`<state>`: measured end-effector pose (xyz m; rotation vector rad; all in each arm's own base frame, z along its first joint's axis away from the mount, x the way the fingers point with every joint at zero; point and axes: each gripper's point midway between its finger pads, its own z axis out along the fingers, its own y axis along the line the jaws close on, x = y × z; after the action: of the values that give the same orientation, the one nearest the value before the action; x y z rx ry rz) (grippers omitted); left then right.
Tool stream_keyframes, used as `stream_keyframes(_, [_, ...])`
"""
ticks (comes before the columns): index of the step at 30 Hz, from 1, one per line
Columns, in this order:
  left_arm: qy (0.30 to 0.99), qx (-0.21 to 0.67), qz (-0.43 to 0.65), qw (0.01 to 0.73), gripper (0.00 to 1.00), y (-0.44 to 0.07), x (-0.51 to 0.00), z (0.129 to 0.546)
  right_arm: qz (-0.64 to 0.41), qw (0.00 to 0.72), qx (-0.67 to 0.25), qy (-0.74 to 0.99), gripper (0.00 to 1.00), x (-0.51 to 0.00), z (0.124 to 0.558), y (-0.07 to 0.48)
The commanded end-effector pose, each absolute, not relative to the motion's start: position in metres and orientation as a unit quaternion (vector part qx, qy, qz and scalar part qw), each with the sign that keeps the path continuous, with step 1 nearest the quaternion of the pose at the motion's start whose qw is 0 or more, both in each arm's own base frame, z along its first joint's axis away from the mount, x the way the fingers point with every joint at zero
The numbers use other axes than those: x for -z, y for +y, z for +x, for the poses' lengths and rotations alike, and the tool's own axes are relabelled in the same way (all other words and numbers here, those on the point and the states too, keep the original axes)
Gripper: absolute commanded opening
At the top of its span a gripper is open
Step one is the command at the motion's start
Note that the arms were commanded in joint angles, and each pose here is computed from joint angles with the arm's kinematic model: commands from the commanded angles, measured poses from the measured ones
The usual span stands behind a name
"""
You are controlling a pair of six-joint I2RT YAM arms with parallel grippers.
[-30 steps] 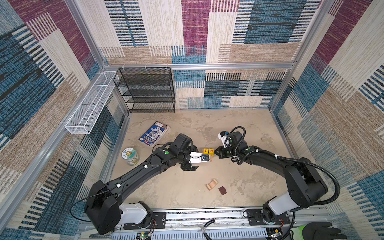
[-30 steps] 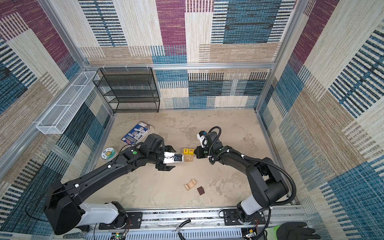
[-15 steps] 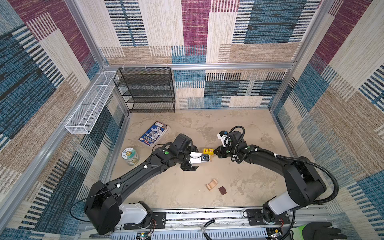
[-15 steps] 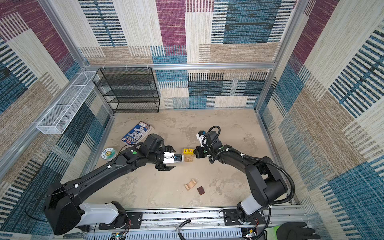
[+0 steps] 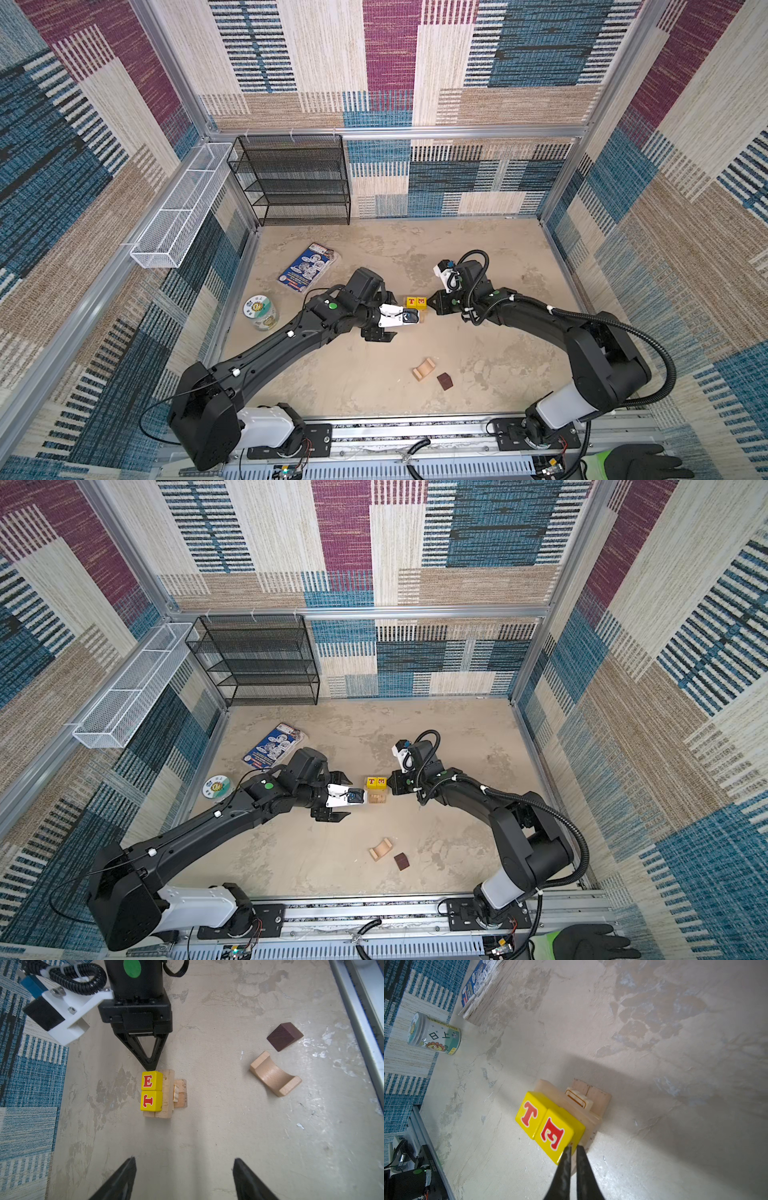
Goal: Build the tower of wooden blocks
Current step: 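Raise the open right gripper up and away from the yellow cubes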
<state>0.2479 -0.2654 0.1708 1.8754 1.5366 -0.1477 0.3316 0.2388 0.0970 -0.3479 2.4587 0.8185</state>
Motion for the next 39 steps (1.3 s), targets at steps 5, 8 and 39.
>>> stream_keyframes(5, [0.588, 0.055, 0.727, 0.351, 0.78, -0.265, -0.171, 0.247, -0.132, 0.265, -0.291, 0.91, 0.11, -0.097, 0.336, 0.237])
stream_keyframes(8, [0.587, 0.055, 0.727, 0.351, 0.78, -0.265, -0.171, 0.247, -0.134, 0.265, -0.29, 0.91, 0.11, -0.097, 0.337, 0.238])
stream_keyframes(39, [0.588, 0.055, 0.726, 0.353, 0.78, -0.265, -0.173, 0.247, -0.134, 0.281, -0.26, 0.914, 0.12, -0.11, 0.338, 0.226])
